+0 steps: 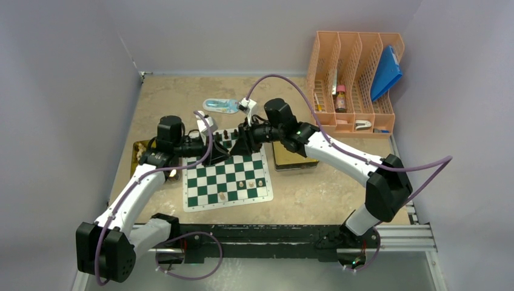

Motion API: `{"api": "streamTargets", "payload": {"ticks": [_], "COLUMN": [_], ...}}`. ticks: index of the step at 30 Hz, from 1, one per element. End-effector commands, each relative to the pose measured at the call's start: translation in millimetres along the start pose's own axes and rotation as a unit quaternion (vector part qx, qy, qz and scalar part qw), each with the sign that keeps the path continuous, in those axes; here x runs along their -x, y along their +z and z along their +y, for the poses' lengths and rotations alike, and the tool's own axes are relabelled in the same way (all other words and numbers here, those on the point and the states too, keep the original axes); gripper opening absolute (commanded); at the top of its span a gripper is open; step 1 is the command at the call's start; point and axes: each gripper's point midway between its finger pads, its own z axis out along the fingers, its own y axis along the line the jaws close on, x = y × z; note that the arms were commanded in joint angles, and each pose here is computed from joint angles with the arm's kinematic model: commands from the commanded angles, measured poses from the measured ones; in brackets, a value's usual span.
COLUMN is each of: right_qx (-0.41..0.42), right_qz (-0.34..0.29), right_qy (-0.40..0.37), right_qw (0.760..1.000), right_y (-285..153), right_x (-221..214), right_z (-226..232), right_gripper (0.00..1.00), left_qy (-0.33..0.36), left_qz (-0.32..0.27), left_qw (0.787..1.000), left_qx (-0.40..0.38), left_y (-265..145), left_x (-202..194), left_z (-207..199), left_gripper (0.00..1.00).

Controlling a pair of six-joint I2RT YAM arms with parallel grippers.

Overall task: Set up the chess pieces on the board
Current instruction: Pick up the chess piece from the storage box.

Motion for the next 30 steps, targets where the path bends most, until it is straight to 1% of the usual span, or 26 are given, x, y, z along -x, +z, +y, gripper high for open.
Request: {"api": "streamTargets", "payload": {"ticks": [1, 8, 9, 11, 14, 15, 16, 17, 18, 20, 21, 23, 26, 28, 30], "right_qx": [0.022, 0.017, 0.015, 0.014, 0.014, 0.012, 0.01, 0.005, 0.001, 0.001, 0.0, -0.003, -0.005, -0.005, -0.004], "right_qz": [-0.017, -0.017, -0.018, -0.019, -0.015, -0.016, -0.016, -0.018, -0.02, -0.043, -0.054, -0.078, -0.113, -0.13, -0.148], "right_qy": [-0.013, -0.018, -0.02, -0.02, -0.021, -0.021, -0.02, -0.018, -0.014, -0.011, -0.008, -0.004, 0.002, 0.007, 0.015], "right_qw": [1.0, 1.0, 1.0, 1.0, 1.0, 1.0, 1.0, 1.0, 1.0, 0.999, 0.998, 0.997, 0.994, 0.991, 0.989], "right_y": [-5.3, -8.2, -9.1, -9.7, -8.7, -8.7, -8.5, -9.1, -10.7, -13.4, -15.6, -20.6, -28.9, -33.7, -39.0], "right_x": [15.4, 15.9, 15.9, 14.5, 10.9, 10.7, 9.7, 9.9, 10.0, 18.3, 21.9, 29.0, 39.6, 45.0, 49.6], "right_z": [12.9, 13.3, 12.9, 12.0, 9.7, 8.7, 7.8, 5.9, 4.5, 5.2, 6.2, 7.5, 10.9, 12.2, 14.6], "right_gripper": [0.38, 0.4, 0.39, 0.32, 0.12, 0.06, 0.01, 0.0, 0.0, 0.0, 0.0, 0.0, 0.0, 0.0, 0.0], "left_qy": [0.041, 0.049, 0.05, 0.052, 0.052, 0.049, 0.048, 0.045, 0.043, 0.042, 0.042, 0.03, -0.024, -0.071, -0.14], "left_qz": [-0.007, -0.002, -0.002, -0.003, -0.004, -0.005, -0.008, -0.011, -0.014, -0.024, -0.03, -0.044, -0.065, -0.076, -0.082], "left_qw": [0.999, 0.998, 0.998, 0.998, 0.998, 0.998, 0.999, 0.999, 0.999, 0.999, 0.999, 0.998, 0.995, 0.989, 0.977], "left_qx": [-0.029, -0.031, -0.031, -0.032, -0.029, -0.026, -0.021, -0.017, -0.012, 0.001, 0.009, 0.027, 0.069, 0.104, 0.142], "left_y": [1.6, 3.4, 3.3, 3.3, 2.8, 2.9, 2.7, 2.2, 1.6, -0.7, -2.3, -5.8, -13.3, -19.2, -24.2], "left_x": [4.5, 1.3, 1.4, 1.7, 3.4, 5.3, 8.8, 12.7, 17.4, 29.5, 36.4, 52.8, 82.0, 98.7, 109.8], "left_z": [-11.0, -10.8, -10.8, -11.4, -10.8, -10.5, -9.2, -9.0, -8.3, -7.3, -6.7, -6.1, -2.5, 2.4, 8.7], "left_gripper": [0.05, 0.04, 0.04, 0.04, 0.05, 0.08, 0.13, 0.19, 0.28, 0.47, 0.51, 0.55, 0.62, 0.64, 0.65]}}
